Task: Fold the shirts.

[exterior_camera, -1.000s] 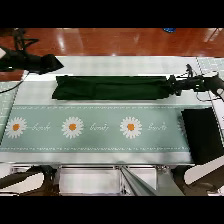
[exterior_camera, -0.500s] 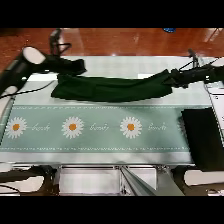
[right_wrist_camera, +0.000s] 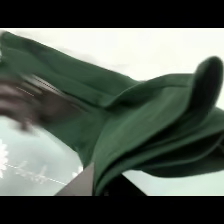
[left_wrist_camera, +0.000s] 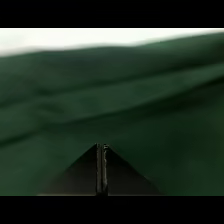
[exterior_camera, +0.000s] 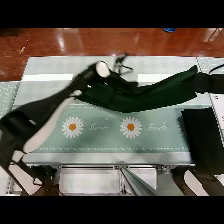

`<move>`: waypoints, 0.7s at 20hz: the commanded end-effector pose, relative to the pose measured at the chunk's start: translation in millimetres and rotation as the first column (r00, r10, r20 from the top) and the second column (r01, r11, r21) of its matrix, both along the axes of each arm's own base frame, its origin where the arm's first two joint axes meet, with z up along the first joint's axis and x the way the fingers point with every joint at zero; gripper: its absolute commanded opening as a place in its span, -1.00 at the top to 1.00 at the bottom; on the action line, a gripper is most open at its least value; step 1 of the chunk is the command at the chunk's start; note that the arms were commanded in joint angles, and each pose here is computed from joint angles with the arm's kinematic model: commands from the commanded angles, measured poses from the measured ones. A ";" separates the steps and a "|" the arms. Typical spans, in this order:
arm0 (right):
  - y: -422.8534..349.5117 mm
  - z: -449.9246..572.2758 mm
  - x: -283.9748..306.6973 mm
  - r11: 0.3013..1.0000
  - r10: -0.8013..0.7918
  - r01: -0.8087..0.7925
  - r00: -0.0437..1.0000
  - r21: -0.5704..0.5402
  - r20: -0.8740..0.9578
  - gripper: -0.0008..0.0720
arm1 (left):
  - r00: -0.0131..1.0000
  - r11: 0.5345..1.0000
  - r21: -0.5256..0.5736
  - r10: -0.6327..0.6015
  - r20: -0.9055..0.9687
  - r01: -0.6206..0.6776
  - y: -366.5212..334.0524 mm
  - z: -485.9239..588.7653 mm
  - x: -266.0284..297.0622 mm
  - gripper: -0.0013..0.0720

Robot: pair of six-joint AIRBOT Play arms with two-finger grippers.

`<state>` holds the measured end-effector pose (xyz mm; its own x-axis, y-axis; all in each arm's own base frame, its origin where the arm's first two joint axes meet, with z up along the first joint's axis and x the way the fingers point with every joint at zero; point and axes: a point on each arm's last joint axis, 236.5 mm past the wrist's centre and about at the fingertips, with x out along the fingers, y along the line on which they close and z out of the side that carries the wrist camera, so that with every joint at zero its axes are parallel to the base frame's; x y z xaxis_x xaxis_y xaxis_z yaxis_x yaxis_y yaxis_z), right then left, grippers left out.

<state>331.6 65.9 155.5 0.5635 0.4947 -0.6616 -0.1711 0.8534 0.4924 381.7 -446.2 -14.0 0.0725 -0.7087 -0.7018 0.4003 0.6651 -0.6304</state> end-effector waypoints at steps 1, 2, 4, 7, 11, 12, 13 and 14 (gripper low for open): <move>15.7 32.9 -21.6 0.999 0.003 -0.007 0.996 0.042 0.093 0.92 | 0.991 0.995 -0.047 -0.090 -0.100 0.085 -63.9 -22.7 -58.7 0.91; 18.0 36.6 -24.0 0.999 0.005 -0.010 0.995 0.049 0.100 0.92 | 0.987 0.995 -0.051 -0.094 -0.128 0.088 -74.2 -30.2 -70.1 0.91; 20.2 37.1 -26.5 0.998 0.008 -0.013 0.996 0.059 0.092 0.92 | 0.971 0.989 -0.071 -0.142 -0.192 0.131 -91.2 -39.4 -96.8 0.91; 20.2 36.9 -26.5 0.998 -0.001 -0.005 0.997 0.069 0.083 0.92 | 0.969 0.987 -0.083 -0.152 -0.195 0.138 -88.5 -31.6 -90.4 0.91; 23.6 39.2 -25.4 0.995 -0.010 0.003 0.997 0.096 0.076 0.92 | 0.986 0.993 -0.119 -0.038 -0.161 0.019 -20.2 21.1 -8.1 0.91; 29.6 40.1 -24.7 0.994 0.006 -0.013 0.997 0.108 0.071 0.92 | 0.990 0.993 -0.116 -0.010 -0.142 -0.006 10.8 36.7 14.0 0.91; 41.2 40.9 -22.7 0.991 0.038 -0.047 0.997 0.128 0.066 0.92 | 0.993 0.994 -0.109 0.020 -0.117 -0.033 44.0 53.8 33.4 0.91; 54.5 40.8 -17.8 0.986 0.072 -0.080 0.995 0.143 0.063 0.92 | 0.995 0.994 -0.094 0.056 -0.088 -0.064 76.4 70.9 49.0 0.91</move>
<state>308.1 99.7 193.2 0.5878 0.5758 -0.5683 -0.2319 0.7929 0.5635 395.8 -443.1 20.4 -0.0024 -0.7857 -0.6186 0.3074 0.5880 -0.7481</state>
